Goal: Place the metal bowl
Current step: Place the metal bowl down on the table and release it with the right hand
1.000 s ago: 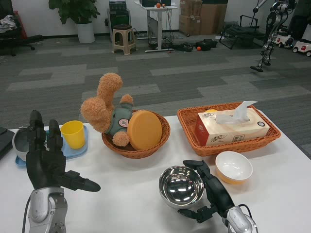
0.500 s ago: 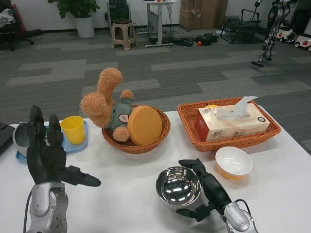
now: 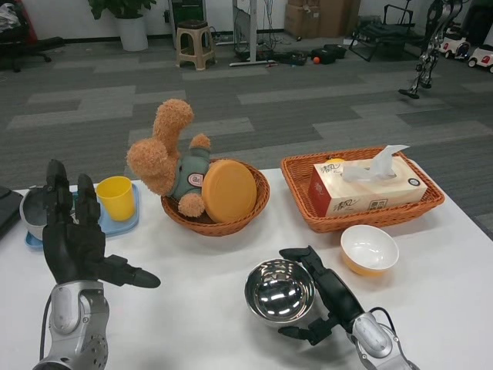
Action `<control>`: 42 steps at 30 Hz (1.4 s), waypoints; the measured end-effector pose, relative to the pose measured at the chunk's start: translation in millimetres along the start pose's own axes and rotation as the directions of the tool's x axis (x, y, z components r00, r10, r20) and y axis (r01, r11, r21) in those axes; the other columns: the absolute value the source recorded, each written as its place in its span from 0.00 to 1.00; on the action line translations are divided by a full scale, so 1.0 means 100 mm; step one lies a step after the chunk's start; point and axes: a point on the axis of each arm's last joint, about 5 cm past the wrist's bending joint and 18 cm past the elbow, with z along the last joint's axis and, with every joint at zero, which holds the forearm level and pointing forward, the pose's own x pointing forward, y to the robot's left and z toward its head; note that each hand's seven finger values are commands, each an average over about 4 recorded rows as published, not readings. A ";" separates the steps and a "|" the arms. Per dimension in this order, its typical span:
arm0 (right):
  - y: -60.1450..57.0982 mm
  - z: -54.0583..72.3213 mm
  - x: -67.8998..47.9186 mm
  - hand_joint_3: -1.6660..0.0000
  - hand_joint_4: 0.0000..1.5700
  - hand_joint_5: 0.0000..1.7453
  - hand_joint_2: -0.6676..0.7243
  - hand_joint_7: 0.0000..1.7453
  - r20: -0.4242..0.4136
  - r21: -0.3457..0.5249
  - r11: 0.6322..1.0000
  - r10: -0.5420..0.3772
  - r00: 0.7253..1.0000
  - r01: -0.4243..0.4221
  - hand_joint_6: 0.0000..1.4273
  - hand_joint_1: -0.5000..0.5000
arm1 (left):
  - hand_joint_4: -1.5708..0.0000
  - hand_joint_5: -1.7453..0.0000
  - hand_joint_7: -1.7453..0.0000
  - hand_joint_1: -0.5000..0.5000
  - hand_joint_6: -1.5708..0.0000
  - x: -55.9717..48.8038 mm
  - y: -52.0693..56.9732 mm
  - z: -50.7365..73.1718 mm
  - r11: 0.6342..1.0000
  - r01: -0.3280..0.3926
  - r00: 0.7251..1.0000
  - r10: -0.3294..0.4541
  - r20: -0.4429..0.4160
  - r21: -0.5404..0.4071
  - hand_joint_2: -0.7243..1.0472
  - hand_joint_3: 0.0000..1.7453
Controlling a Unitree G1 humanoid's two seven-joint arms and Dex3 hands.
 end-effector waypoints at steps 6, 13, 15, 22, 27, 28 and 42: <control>-0.01 0.00 0.00 0.27 0.47 0.65 0.13 0.73 -0.002 0.003 1.000 -0.009 1.000 0.009 0.16 0.05 | 1.00 1.00 1.00 0.00 1.00 0.00 0.00 0.00 1.000 0.000 1.000 0.000 0.000 0.000 0.05 0.05; -0.02 -0.02 0.00 0.38 0.37 0.50 0.17 0.68 -0.029 0.009 1.000 -0.009 1.000 0.009 0.05 0.04 | 1.00 1.00 1.00 0.00 1.00 0.00 0.00 0.00 1.000 0.000 1.000 0.000 0.000 0.000 0.05 0.05; -0.03 -0.02 -0.01 0.45 0.31 0.39 0.19 0.65 -0.039 0.010 1.000 0.001 0.999 0.000 0.01 0.04 | 1.00 1.00 1.00 0.00 1.00 0.00 0.00 0.00 1.000 0.000 1.000 0.000 0.000 0.000 0.04 0.05; -0.05 -0.04 -0.01 0.62 0.07 0.12 0.30 0.52 -0.078 0.029 0.999 0.038 0.996 -0.036 0.00 0.06 | 1.00 1.00 1.00 0.00 1.00 0.00 0.00 0.00 1.000 0.000 1.000 0.000 0.000 0.000 0.05 0.05; -0.08 -0.05 -0.01 0.71 0.01 0.06 0.35 0.46 -0.103 0.038 0.997 0.064 0.993 -0.060 0.00 0.09 | 1.00 1.00 1.00 0.00 1.00 0.00 0.00 0.00 1.000 0.000 1.000 0.000 0.000 0.000 0.05 0.05; -0.08 -0.05 -0.01 0.71 0.01 0.06 0.36 0.45 -0.105 0.039 0.997 0.064 0.992 -0.061 0.00 0.10 | 1.00 1.00 1.00 0.00 1.00 0.00 0.00 0.00 1.000 0.000 1.000 0.000 0.000 0.000 0.05 0.05; -0.12 -0.03 0.00 0.83 0.00 0.06 0.55 0.44 -0.118 0.046 0.996 0.082 0.990 -0.077 0.00 0.17 | 1.00 1.00 1.00 0.00 1.00 0.00 0.00 0.00 1.000 0.001 1.000 -0.001 0.000 0.000 0.05 0.05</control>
